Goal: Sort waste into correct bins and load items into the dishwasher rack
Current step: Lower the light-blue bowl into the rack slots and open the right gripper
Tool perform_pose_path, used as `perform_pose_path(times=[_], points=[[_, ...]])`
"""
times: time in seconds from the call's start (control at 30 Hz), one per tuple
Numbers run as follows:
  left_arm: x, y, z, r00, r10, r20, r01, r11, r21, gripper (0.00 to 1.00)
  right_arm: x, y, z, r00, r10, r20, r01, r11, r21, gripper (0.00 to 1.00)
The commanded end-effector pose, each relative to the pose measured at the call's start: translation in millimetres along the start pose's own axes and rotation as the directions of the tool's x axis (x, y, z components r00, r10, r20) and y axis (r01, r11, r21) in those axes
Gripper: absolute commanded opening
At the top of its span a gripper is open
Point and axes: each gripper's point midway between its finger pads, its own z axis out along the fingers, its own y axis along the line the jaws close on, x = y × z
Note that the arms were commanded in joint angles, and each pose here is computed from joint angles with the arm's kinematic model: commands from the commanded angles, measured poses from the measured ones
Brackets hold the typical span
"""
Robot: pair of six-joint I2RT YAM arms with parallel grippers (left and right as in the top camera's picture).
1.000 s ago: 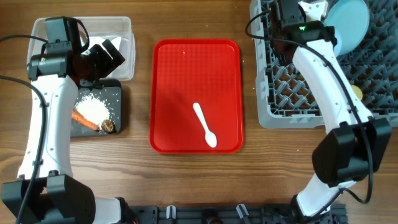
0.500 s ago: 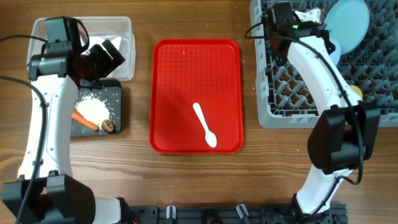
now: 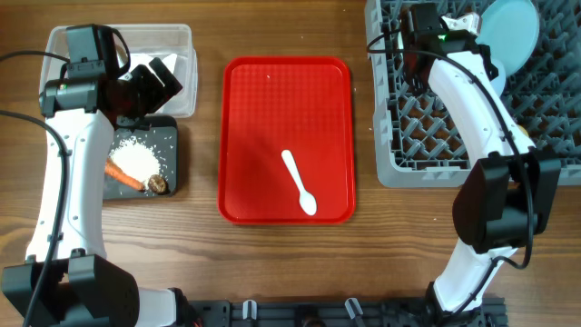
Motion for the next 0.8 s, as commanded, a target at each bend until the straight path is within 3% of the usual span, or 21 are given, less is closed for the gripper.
perform_pose_path(times=[0.0,0.77], points=[[-5.6,-1.2,-3.0,1.0,-0.013,0.017,0.013,1.0,0.002,1.0,3.2,9.1,3.3,1.0,-0.024,-0.011,0.024,1.0,-0.002,0.04],[-5.6,-1.2,-3.0,1.0,-0.013,0.017,0.013,1.0,0.002,1.0,4.8,42.4,-8.3,0.999,-0.044,-0.006,0.042,0.984,-0.172,0.04]])
